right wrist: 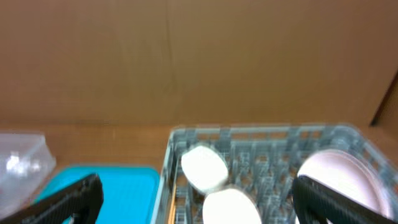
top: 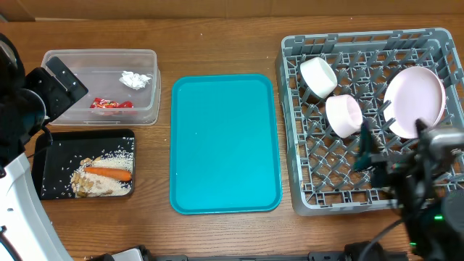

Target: Sort waste into correct bins and load items into the dishwasher

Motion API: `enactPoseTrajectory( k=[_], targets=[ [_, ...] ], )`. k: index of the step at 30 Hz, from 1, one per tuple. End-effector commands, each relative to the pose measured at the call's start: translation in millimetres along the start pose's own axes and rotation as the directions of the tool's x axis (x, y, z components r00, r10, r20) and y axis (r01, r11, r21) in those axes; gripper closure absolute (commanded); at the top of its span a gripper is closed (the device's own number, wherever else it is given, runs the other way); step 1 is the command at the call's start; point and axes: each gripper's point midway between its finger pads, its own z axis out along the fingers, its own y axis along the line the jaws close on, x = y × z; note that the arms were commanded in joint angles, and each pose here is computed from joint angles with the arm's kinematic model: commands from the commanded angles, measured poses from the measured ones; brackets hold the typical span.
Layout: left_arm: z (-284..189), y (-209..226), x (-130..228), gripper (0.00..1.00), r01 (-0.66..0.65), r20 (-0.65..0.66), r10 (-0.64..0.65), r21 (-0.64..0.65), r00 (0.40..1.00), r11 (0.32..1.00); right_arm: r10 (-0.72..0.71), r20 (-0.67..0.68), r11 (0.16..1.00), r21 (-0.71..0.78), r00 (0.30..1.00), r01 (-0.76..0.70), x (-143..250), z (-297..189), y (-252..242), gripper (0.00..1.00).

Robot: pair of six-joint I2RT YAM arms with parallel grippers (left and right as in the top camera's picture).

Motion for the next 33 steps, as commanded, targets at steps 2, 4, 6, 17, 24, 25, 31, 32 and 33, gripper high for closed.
enactPoseTrajectory(
  k=[2, 4, 6, 17, 24, 25, 31, 32, 33],
  targets=[
    [-2, -1, -2, 0.0, 0.014, 0.008, -0.014, 0.008, 1.0, 1.0, -0.011, 0.009, 0.995, -0.096, 1.0, 0.012, 57, 12, 11, 0.0],
    [-2, -1, -2, 0.0, 0.014, 0.008, -0.014, 0.008, 1.0, 1.0, -0.01, 0.013, 0.994, -0.112, 1.0, 0.011, 83, 19, 11, 0.0],
    [-2, -1, -2, 0.0, 0.014, 0.008, -0.014, 0.008, 1.0, 1.0, -0.01, 0.023, 0.993, -0.119, 1.0, 0.013, 107, 26, 10, 0.0],
    [-2, -1, -2, 0.0, 0.014, 0.008, -0.014, 0.008, 1.0, 1.0, -0.019, 0.168, 0.992, -0.12, 0.986, 0.039, 151, 42, 7, 0.0],
    [-2, -1, -2, 0.0, 0.014, 0.008, -0.014, 0.008, 1.0, 1.0, -0.017, 0.15, 0.992, -0.119, 0.988, 0.035, 167, 48, 5, 0.0],
    [-2, -1, -2, 0.0, 0.014, 0.008, -0.014, 0.008, 1.0, 1.0, -0.018, 0.152, 0.992, -0.12, 0.988, 0.037, 167, 48, 6, 0.0],
    [-2, -1, -2, 0.0, 0.014, 0.008, -0.014, 0.008, 1.0, 1.0, -0.018, 0.151, 0.992, -0.117, 0.988, 0.036, 167, 48, 5, 0.0],
    [-2, -1, -2, 0.0, 0.014, 0.008, -0.014, 0.008, 1.0, 1.0, -0.018, 0.15, 0.992, -0.117, 0.988, 0.036, 167, 48, 5, 0.0],
    [-2, -1, -2, 0.0, 0.014, 0.008, -0.014, 0.008, 1.0, 1.0, -0.018, 0.151, 0.992, -0.117, 0.988, 0.036, 167, 48, 5, 0.0]
  ],
)
